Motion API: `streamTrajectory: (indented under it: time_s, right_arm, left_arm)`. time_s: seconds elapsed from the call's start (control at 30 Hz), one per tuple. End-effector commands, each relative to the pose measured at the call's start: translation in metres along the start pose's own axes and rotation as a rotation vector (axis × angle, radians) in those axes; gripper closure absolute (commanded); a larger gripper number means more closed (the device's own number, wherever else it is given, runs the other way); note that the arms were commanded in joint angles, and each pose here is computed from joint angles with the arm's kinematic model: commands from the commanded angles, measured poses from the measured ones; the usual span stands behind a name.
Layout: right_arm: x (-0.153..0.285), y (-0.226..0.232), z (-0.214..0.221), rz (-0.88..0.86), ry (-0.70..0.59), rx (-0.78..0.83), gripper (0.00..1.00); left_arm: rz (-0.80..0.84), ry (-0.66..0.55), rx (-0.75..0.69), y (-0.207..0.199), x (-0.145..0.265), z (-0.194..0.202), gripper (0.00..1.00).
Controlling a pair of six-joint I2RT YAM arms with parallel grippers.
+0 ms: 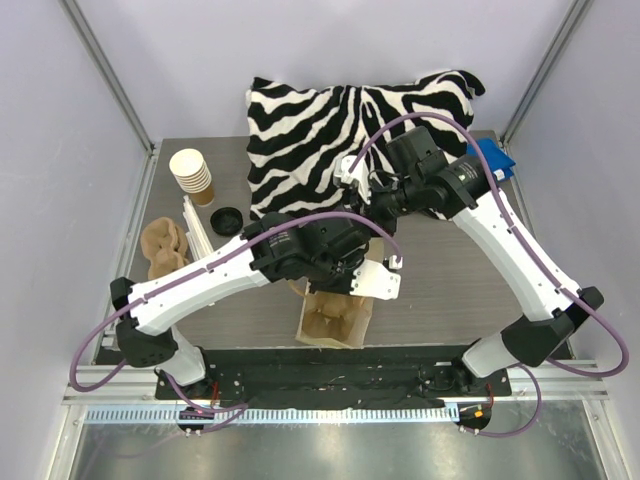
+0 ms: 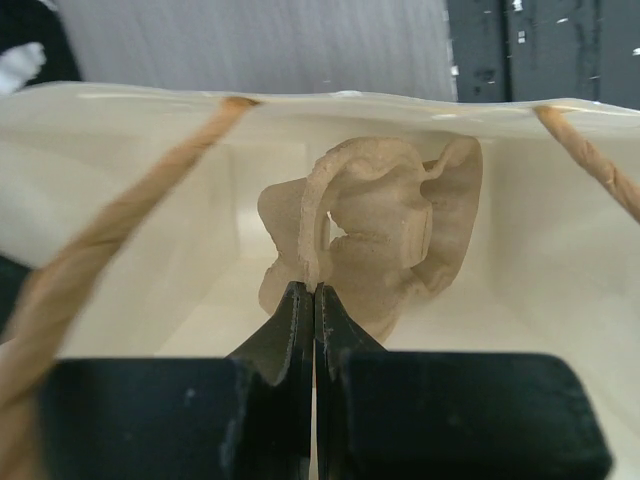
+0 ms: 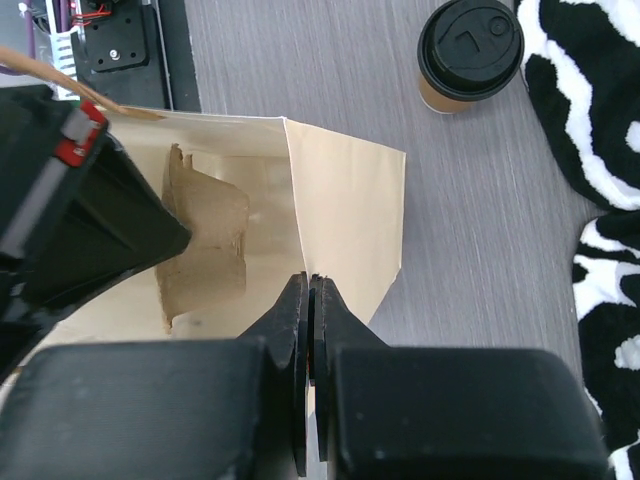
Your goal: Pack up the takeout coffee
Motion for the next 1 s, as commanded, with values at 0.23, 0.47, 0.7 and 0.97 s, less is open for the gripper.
streamTrajectory:
  time_s: [0.23,0.47,0.7,0.97]
  right_arm:
    - [0.008,0.014,-0.008,-0.005,-0.052,0.0,0.99]
    - [0.005,0.015,-0.005,-0.009,-0.049,-0.036,0.99]
    - [0.004,0.018,-0.008,-0.025,-0.062,-0.044,0.99]
    - [0.0,0.018,-0.006,-0.049,-0.066,-0.043,0.99]
  left_arm:
    - [0.082,0.028,0.11,-0.002,-0.012,0.004,1.0]
    - [0.102,0.053,0.136,-0.005,-0.029,0.017,1.0]
    - [0.119,0.052,0.151,-0.005,-0.042,0.024,1.0]
    - [0.157,0.051,0.169,-0.004,-0.052,0.029,1.0]
Point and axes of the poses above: each gripper's point midway between its finger pads, its own x axis back along the fingers, its own y axis along the line the jaws close on, z = x × y, the point moved 6 cm from there along x, back along the fingers, and after that the axes turned 12 degrees about x, right-handed, at the moved point
